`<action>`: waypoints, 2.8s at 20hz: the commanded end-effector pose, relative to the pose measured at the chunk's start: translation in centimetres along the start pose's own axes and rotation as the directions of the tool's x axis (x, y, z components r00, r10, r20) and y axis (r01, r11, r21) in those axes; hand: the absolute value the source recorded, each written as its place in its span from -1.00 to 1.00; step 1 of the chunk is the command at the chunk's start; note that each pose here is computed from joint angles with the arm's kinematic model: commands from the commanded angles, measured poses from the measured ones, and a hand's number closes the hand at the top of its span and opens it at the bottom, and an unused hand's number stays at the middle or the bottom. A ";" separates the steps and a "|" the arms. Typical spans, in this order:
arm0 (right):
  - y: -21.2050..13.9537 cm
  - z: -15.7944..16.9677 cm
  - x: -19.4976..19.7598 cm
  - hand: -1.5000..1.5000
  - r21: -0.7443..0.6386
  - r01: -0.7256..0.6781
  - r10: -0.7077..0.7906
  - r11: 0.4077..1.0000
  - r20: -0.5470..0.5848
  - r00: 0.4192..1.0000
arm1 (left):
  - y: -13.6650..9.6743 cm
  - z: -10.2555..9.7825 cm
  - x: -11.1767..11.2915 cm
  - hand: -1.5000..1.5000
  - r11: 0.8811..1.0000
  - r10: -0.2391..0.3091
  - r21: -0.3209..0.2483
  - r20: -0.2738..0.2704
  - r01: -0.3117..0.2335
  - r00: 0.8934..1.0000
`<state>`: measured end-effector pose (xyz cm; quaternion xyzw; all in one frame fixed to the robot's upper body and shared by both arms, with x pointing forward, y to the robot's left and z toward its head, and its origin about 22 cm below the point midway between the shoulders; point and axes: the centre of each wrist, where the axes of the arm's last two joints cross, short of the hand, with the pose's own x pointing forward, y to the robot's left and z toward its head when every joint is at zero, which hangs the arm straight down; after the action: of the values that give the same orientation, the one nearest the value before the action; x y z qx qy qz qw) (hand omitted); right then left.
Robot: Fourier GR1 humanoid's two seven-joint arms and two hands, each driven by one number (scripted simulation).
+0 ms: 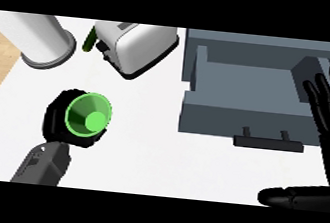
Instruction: Pick up the cup, place it into the drawer and close the drawer
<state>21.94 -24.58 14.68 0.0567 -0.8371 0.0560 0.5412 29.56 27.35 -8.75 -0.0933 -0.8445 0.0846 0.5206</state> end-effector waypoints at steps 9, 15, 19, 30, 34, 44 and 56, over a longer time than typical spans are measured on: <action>-0.9 0.3 -1.5 -1.00 -0.012 0.009 -0.009 1.000 -0.020 1.000 | -10.5 -6.6 8.3 1.00 0.986 0.093 -0.144 0.037 -0.087 0.995; 1.3 -0.3 -0.3 -1.00 -0.003 -0.004 0.004 1.000 0.008 1.000 | -13.6 -10.6 10.8 1.00 0.985 0.073 -0.162 0.076 -0.060 0.994; 0.3 1.3 -0.7 -1.00 0.002 -0.010 0.010 1.000 -0.014 1.000 | -16.4 -13.8 13.9 1.00 0.984 0.069 -0.172 0.071 -0.055 0.995; -0.6 0.8 -0.6 -1.00 0.006 -0.002 0.002 1.000 -0.012 1.000 | -22.3 -18.8 13.8 1.00 0.974 -0.026 -0.225 0.050 0.036 0.998; 0.0 1.4 -1.4 -1.00 0.001 0.003 -0.003 1.000 -0.019 1.000 | -25.5 -20.8 15.5 1.00 0.970 -0.075 -0.230 0.026 0.079 0.997; -1.7 0.3 -1.6 -1.00 0.009 -0.002 0.002 1.000 0.000 1.000 | -29.0 -21.5 12.0 1.00 0.969 -0.134 -0.212 -0.039 0.123 0.990; -1.5 -0.1 -2.4 -1.00 0.020 0.008 -0.008 1.000 -0.004 1.000 | -28.7 -21.5 8.1 1.00 0.950 -0.221 -0.251 -0.112 0.187 0.969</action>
<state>23.19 -25.55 13.66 0.0606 -0.8384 0.0617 0.5381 42.68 2.45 15.57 -0.0794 -0.8221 -0.0617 0.5603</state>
